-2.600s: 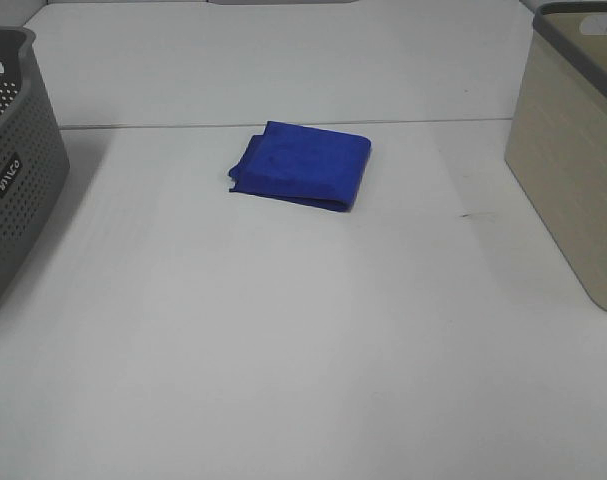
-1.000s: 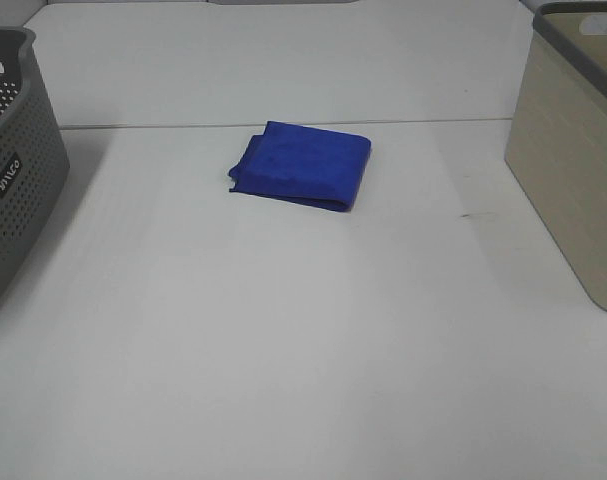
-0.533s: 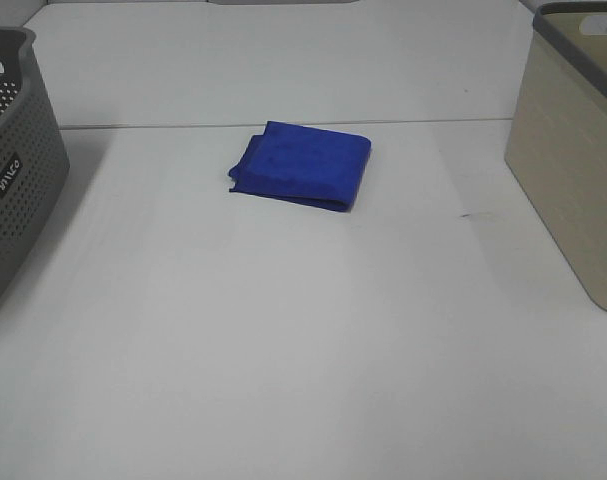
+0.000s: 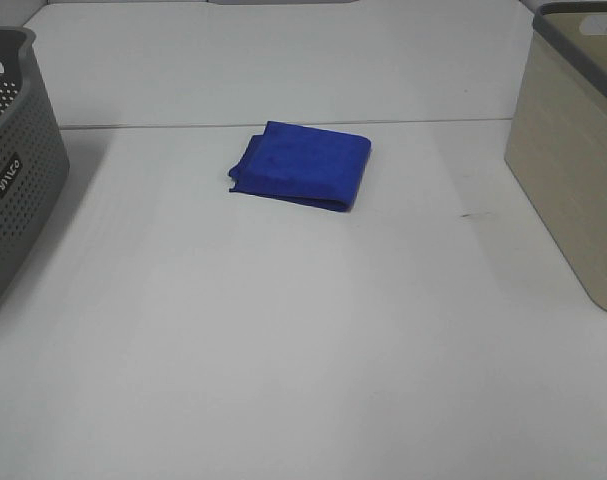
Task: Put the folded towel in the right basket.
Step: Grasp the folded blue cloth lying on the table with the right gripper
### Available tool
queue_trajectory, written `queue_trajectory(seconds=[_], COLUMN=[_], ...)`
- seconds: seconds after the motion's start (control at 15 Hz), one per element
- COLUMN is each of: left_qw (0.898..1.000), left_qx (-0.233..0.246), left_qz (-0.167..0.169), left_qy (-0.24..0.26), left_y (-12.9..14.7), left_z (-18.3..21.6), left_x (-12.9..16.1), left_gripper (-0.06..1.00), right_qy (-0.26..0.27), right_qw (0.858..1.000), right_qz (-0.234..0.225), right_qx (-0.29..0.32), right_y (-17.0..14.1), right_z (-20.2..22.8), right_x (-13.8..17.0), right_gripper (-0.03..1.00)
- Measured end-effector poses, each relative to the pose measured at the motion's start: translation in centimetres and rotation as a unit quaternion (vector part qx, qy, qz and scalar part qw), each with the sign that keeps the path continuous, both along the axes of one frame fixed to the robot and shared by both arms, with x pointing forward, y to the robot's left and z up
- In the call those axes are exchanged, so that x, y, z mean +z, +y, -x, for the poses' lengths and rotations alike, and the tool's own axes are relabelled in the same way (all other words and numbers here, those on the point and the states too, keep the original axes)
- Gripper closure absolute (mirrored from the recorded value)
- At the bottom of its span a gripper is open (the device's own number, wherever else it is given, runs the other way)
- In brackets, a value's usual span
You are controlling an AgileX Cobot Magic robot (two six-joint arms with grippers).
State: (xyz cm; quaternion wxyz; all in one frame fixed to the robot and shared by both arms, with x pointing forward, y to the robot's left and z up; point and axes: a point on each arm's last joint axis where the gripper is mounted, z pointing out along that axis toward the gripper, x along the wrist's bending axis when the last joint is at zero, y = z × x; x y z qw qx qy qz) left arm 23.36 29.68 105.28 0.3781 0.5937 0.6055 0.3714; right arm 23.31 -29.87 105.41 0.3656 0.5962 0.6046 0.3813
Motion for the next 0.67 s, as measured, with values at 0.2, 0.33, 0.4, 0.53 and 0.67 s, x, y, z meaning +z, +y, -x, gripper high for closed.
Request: queue_trajectory(seconds=[0.2,0.33,0.4,0.53,0.67], left_qw=[1.0,1.0,1.0,1.0,1.0], left_qx=[0.0,0.0,0.0,0.0,0.0], left_qz=[0.0,0.0,0.0,0.0,0.0], left_qy=[0.0,0.0,0.0,0.0,0.0], left_y=[0.0,0.0,0.0,0.0,0.0], left_z=[0.0,0.0,0.0,0.0,0.0], left_x=[0.0,0.0,0.0,0.0,0.0], left_gripper=[-0.04,-0.04,-0.04,-0.04,-0.04], right_qy=[0.0,0.0,0.0,0.0,0.0], right_qw=[1.0,1.0,1.0,1.0,1.0], right_qz=[0.0,0.0,0.0,0.0,0.0], right_qx=[0.0,0.0,0.0,0.0,0.0], right_y=[0.0,0.0,0.0,0.0,0.0], right_z=[0.0,0.0,0.0,0.0,0.0], right_x=[0.0,0.0,0.0,0.0,0.0], right_gripper=[0.0,0.0,0.0,0.0,0.0])
